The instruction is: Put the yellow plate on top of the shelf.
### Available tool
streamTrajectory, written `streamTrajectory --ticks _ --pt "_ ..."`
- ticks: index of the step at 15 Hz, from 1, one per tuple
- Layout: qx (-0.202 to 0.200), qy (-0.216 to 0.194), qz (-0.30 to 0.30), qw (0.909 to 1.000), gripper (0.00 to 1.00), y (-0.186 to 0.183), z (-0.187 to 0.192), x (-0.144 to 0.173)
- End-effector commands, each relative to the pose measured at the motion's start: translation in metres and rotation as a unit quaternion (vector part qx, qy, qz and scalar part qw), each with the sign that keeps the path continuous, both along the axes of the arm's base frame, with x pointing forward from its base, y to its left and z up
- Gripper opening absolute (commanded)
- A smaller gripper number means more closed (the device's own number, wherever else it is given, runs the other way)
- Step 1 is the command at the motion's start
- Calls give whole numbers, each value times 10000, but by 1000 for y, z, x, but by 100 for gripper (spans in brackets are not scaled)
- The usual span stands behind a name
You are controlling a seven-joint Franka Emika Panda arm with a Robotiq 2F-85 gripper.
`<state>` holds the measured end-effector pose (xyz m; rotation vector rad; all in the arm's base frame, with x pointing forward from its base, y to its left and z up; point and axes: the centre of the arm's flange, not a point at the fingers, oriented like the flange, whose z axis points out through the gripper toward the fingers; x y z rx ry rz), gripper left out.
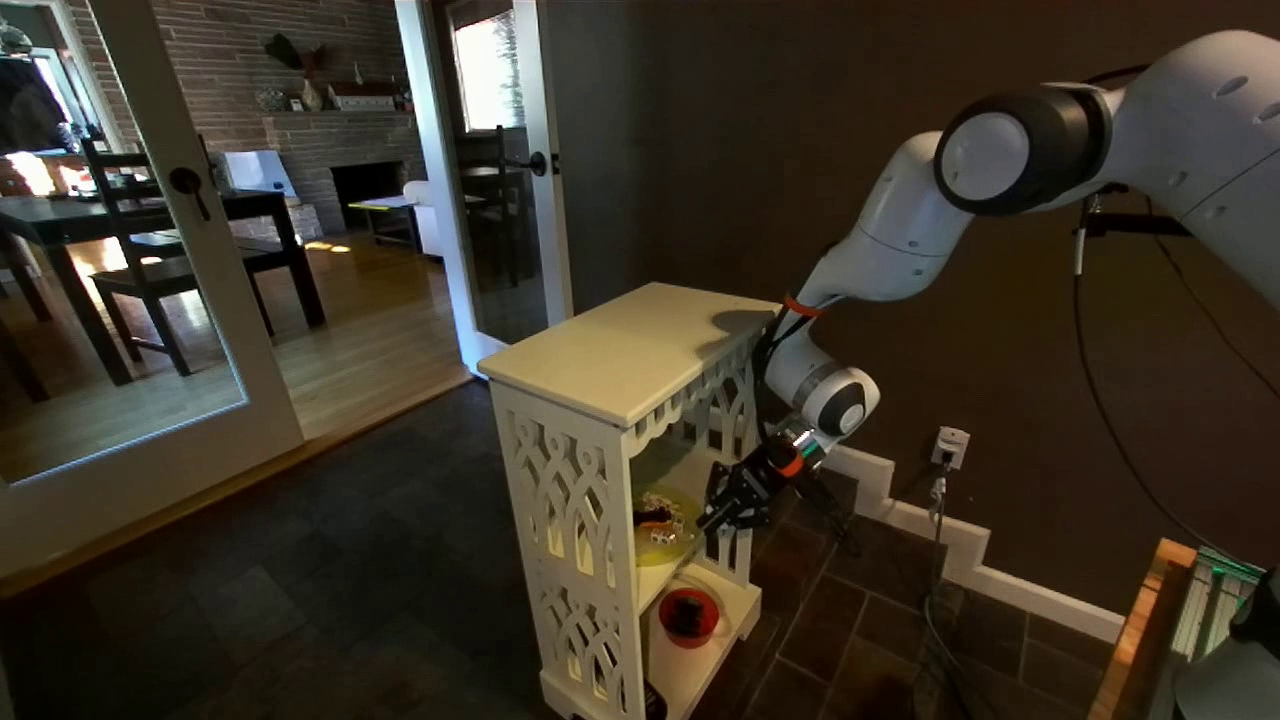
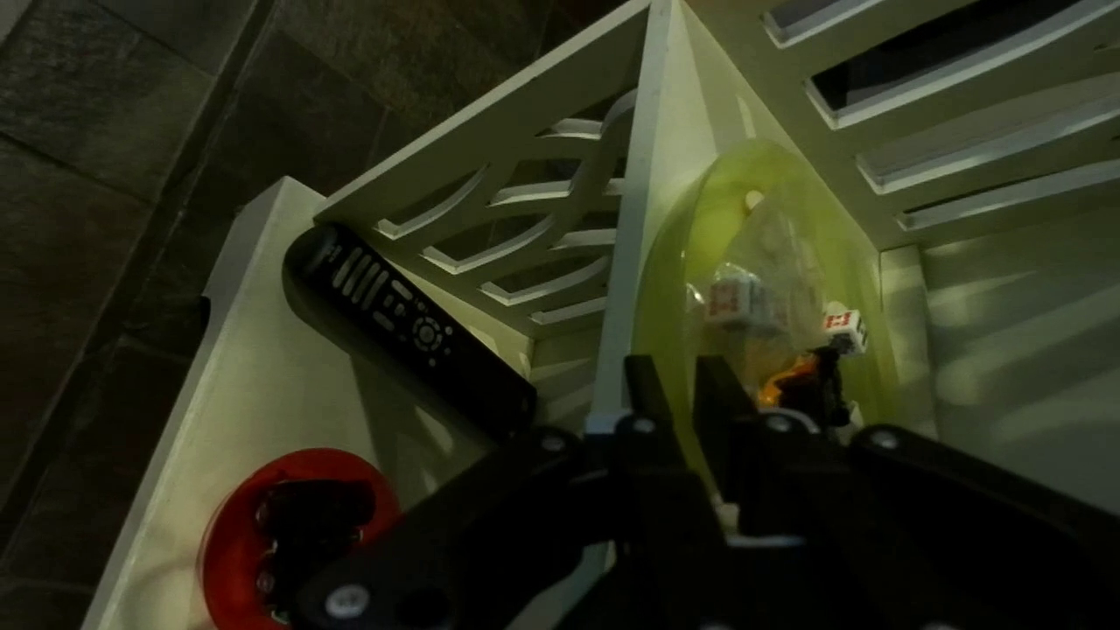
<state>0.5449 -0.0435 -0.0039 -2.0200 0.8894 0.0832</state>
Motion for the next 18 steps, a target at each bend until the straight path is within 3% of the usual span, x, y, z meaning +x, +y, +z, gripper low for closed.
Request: streamTrajectory --ticks 1,4,6,11,12,18 --pt "82 228 -7 9997 20 3 -10 12" --pt "107 386 23 9992 39 7 -16 16" --pt "104 472 28 9988 43 9 -19 15" --pt "124 579 -11 9982 23 11 -23 10" --pt "145 597 -13 9981 27 11 -24 9" --pt "165 644 -12 9978 25 13 -26 3"
